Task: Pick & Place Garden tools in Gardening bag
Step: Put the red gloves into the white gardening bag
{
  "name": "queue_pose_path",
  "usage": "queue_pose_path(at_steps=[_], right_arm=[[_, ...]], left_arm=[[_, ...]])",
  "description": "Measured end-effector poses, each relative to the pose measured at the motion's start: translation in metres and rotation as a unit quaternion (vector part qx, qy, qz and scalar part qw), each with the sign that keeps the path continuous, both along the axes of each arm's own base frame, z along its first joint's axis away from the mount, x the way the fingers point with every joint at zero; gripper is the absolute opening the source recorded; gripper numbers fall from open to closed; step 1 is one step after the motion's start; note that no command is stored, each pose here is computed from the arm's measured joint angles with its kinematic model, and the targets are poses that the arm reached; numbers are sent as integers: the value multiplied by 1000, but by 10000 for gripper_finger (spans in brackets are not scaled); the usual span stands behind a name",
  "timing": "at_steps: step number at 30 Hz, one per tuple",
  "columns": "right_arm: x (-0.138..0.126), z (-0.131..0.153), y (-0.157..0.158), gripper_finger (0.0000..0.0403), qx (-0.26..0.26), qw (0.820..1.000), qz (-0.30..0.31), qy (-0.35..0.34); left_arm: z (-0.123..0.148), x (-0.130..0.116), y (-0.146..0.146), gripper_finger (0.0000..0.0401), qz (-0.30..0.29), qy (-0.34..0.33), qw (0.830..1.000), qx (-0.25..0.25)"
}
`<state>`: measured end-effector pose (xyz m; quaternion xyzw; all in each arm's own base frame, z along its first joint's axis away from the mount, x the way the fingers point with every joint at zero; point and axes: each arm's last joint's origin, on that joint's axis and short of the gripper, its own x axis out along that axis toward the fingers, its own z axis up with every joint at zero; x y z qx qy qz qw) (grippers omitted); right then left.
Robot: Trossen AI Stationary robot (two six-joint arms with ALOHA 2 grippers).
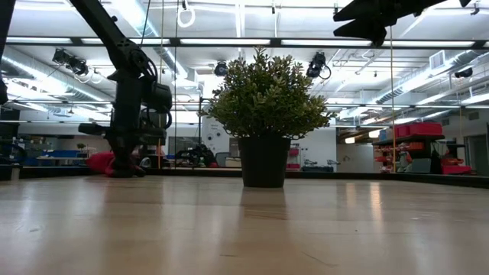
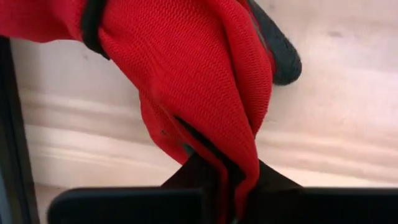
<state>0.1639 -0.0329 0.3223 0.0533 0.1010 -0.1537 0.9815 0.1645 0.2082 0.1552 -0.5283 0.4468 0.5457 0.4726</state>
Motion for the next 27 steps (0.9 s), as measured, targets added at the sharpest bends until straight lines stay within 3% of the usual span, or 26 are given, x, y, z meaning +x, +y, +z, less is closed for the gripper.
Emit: queue_pose_path(at_steps=[6, 13, 19, 27], right_arm=[[1, 6, 0, 220, -32, 999, 8, -22], [2, 11, 0, 220, -48, 998, 10, -48], [2, 12, 0, 220, -56, 997, 11, -48], [2, 12, 0, 219, -56, 997, 11, -48]], left_arm=[[4, -2, -5, 16, -15, -17, 999, -31], [24, -2, -11, 16, -24, -54, 998, -15], [60, 2, -11, 15, -44, -99, 994, 25], [123, 29, -5, 14, -131, -177, 970, 100]])
